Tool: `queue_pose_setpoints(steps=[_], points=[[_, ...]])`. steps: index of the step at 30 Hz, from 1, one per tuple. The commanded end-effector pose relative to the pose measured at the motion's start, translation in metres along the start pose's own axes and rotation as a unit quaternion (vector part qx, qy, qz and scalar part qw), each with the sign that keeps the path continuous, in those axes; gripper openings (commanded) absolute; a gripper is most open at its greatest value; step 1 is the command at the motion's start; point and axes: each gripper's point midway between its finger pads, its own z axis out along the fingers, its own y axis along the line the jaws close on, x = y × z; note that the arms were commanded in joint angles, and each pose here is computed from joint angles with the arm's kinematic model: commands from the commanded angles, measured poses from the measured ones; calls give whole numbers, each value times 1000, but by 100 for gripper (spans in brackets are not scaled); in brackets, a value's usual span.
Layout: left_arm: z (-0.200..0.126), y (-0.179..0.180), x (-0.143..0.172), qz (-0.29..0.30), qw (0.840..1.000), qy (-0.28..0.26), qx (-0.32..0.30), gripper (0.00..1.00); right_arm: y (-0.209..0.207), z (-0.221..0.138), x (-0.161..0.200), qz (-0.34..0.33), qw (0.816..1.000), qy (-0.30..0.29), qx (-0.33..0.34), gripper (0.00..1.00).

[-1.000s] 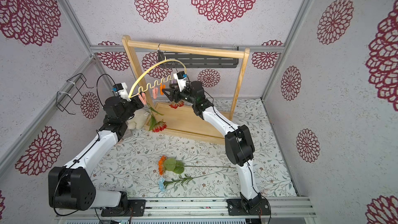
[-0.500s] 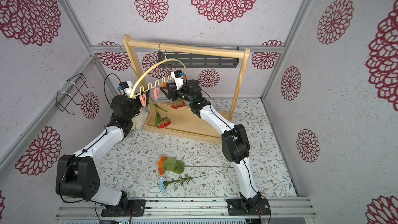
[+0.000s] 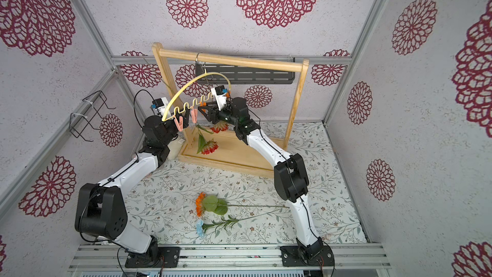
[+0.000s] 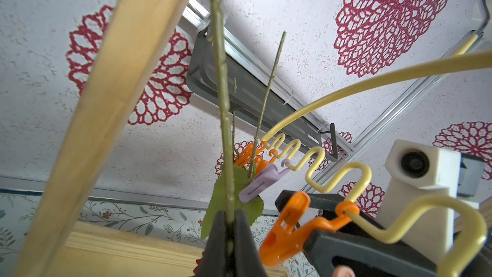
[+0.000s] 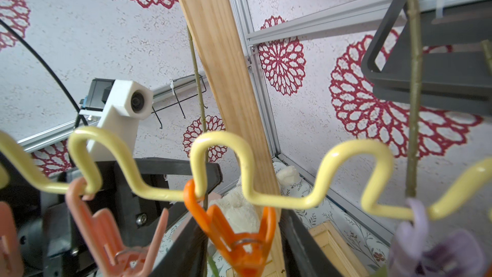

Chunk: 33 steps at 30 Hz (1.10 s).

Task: Dry the flowers on a clothes hanger
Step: Open the clamp at the hanger.

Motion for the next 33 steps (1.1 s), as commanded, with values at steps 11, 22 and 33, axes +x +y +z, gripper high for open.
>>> queue_pose_setpoints(steps=[11,22,33], points=[[-6,-26,1,-50,997,-36,44,0,40,-15,-36,-24,998,-18,-62,26],[-6,-38,3,-60,996,-17,69,0,54,-32,-35,-32,996,-18,-85,22],[-9,-54,-7,-78,992,-19,94,0,56,-34,-29,-32,995,-15,-95,18]])
